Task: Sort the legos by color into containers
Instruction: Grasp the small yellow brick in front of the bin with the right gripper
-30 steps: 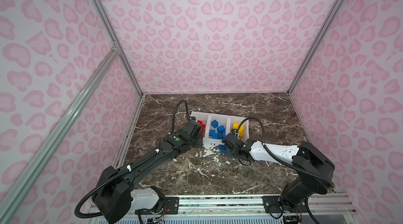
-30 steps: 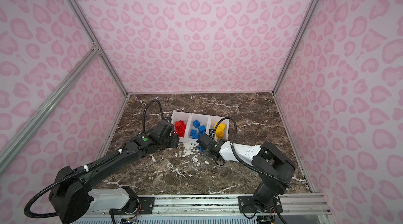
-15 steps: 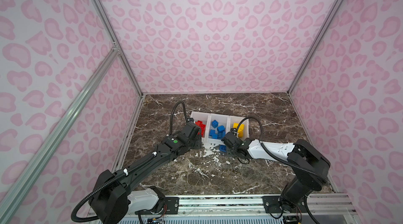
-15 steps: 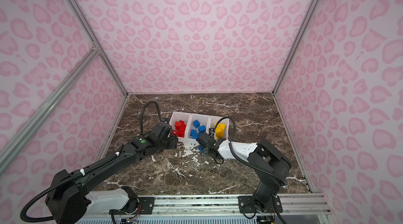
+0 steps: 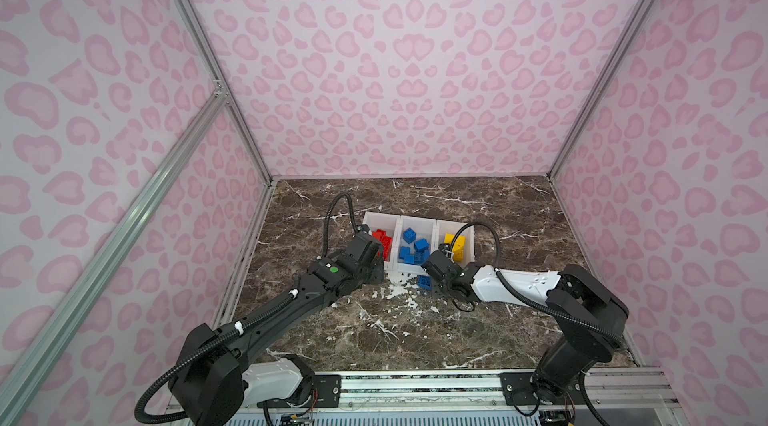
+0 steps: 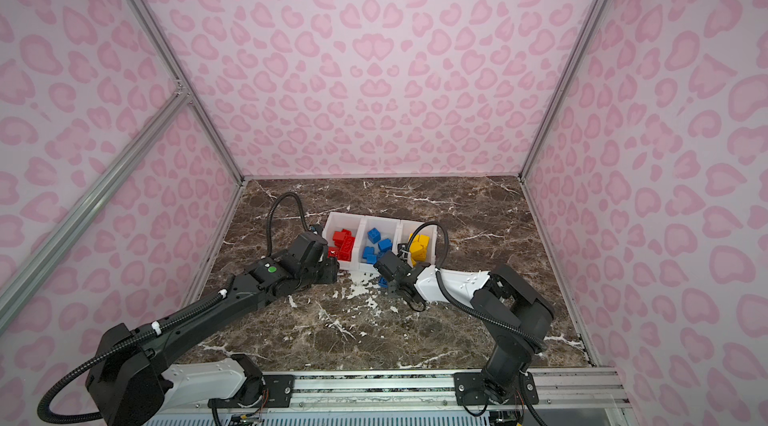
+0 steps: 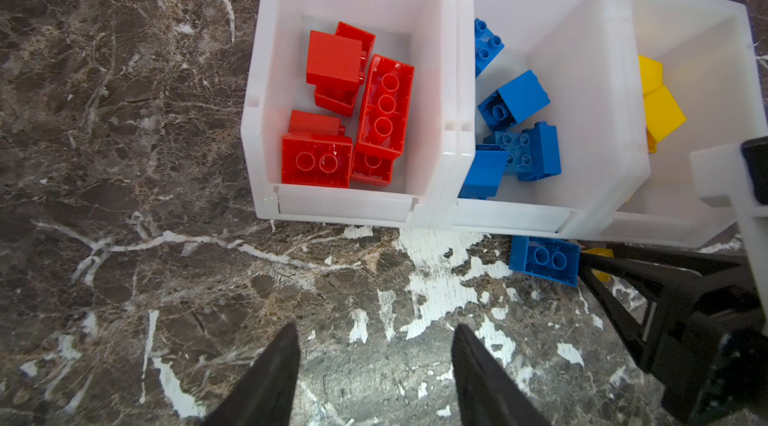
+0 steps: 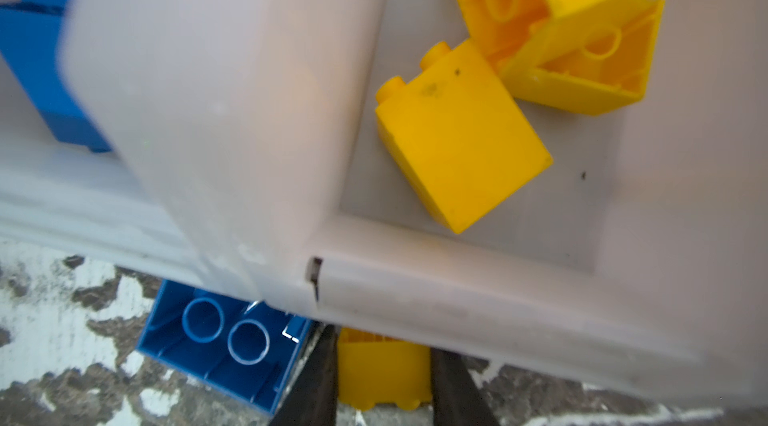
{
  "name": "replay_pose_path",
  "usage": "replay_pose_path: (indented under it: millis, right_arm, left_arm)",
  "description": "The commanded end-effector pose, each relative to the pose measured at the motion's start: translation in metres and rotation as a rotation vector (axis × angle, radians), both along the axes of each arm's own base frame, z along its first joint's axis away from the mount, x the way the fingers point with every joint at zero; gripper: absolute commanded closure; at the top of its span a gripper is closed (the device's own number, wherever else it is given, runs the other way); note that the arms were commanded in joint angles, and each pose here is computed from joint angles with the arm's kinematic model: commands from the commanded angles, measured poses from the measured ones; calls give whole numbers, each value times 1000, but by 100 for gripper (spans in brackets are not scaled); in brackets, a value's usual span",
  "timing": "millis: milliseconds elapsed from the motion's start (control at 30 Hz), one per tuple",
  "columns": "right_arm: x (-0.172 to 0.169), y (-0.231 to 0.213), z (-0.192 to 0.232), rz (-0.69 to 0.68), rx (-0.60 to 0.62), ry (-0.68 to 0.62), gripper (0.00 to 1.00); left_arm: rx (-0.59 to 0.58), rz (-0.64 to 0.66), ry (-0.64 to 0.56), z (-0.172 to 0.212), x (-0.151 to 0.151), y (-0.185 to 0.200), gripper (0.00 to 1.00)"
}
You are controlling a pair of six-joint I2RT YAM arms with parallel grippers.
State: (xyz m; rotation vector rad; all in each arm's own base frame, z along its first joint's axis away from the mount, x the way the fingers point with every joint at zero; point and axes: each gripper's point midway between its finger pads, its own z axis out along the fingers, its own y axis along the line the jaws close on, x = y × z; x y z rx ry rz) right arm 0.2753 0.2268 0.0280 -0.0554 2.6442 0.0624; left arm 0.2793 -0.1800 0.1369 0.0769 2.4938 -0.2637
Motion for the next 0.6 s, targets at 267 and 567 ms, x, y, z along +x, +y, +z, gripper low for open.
replay_pose_path:
  millis: [267,567]
  right_arm:
    - [-1,-7,61,25,-5,-102,68]
    - [51,-32,88,-9,4,-122,68]
  left_arm:
    - [-6,1,5,0,-1,0,39]
    - [-16,-10,15,-1,-1,-4,39]
